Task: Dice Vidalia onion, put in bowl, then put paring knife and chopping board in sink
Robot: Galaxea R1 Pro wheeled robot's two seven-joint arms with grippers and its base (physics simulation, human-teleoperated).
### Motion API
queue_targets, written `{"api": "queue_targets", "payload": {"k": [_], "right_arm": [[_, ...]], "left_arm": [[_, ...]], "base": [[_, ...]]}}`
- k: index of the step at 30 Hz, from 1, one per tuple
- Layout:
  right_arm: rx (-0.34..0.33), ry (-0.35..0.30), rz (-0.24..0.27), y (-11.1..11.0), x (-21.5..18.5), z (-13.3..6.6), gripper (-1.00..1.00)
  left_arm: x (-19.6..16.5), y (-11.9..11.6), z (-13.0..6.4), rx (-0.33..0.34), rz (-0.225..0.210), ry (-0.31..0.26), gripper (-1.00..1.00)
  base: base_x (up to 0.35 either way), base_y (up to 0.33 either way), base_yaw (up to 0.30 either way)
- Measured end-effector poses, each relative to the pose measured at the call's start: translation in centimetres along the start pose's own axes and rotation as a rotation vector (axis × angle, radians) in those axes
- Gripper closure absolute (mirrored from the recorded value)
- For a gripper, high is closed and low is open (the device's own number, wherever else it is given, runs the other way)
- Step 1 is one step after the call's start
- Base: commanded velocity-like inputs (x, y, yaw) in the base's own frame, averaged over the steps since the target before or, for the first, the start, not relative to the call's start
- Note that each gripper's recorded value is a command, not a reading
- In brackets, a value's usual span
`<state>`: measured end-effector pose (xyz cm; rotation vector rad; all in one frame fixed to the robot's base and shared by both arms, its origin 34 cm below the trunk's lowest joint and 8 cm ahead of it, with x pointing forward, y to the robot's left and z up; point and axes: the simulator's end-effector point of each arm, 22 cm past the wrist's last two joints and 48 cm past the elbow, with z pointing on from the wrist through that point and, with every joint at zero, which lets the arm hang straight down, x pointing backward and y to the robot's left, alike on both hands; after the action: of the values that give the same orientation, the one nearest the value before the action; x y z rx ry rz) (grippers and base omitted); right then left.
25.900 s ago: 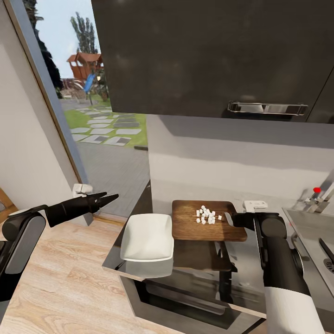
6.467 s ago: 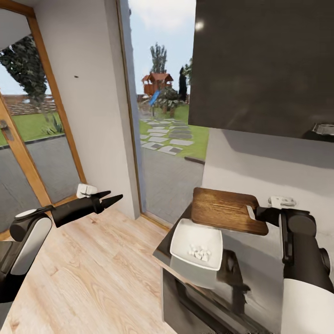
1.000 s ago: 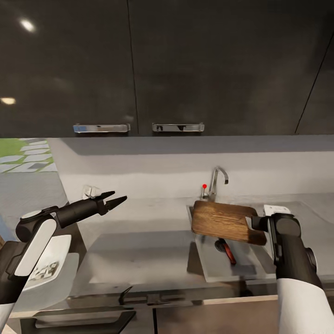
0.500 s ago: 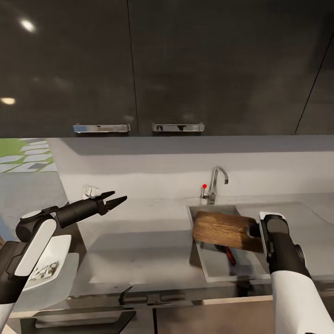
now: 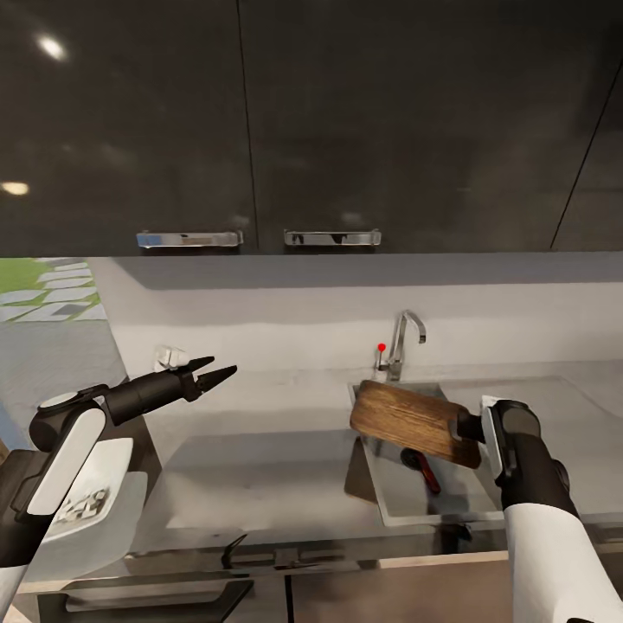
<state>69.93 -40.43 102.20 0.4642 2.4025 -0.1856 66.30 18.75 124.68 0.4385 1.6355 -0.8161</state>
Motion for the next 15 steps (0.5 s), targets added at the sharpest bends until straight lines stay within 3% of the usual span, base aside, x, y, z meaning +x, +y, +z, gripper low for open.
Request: {"api": "queue_targets", "payload": {"k": [6,8,13,15], "right_arm": [[-0.003,0.004,0.024,-0.3,0.1,0.1,1.0],[-0.003,0.01,0.064,-1.2,0.3,0.2,1.0],[0.063,0.004,0.093,-3.1,0.4,0.3,1.0],[0.057,-0.01,0.121,-2.7,0.2,0.3,1.0]], "left_arm": [[0.0,0.0,0.0,0.0,0.0,0.0,-1.0],[0.0,0.0,0.0,0.0,0.0,0.0,-1.0],[0.0,0.0,0.0,0.0,0.0,0.0,-1.0],[0.0,0.0,0.0,0.0,0.0,0.0,-1.0]], "base": [[0.0,0.0,0.0],[0.0,0.0,0.0],[0.0,0.0,0.0],[0.0,0.0,0.0]]}}
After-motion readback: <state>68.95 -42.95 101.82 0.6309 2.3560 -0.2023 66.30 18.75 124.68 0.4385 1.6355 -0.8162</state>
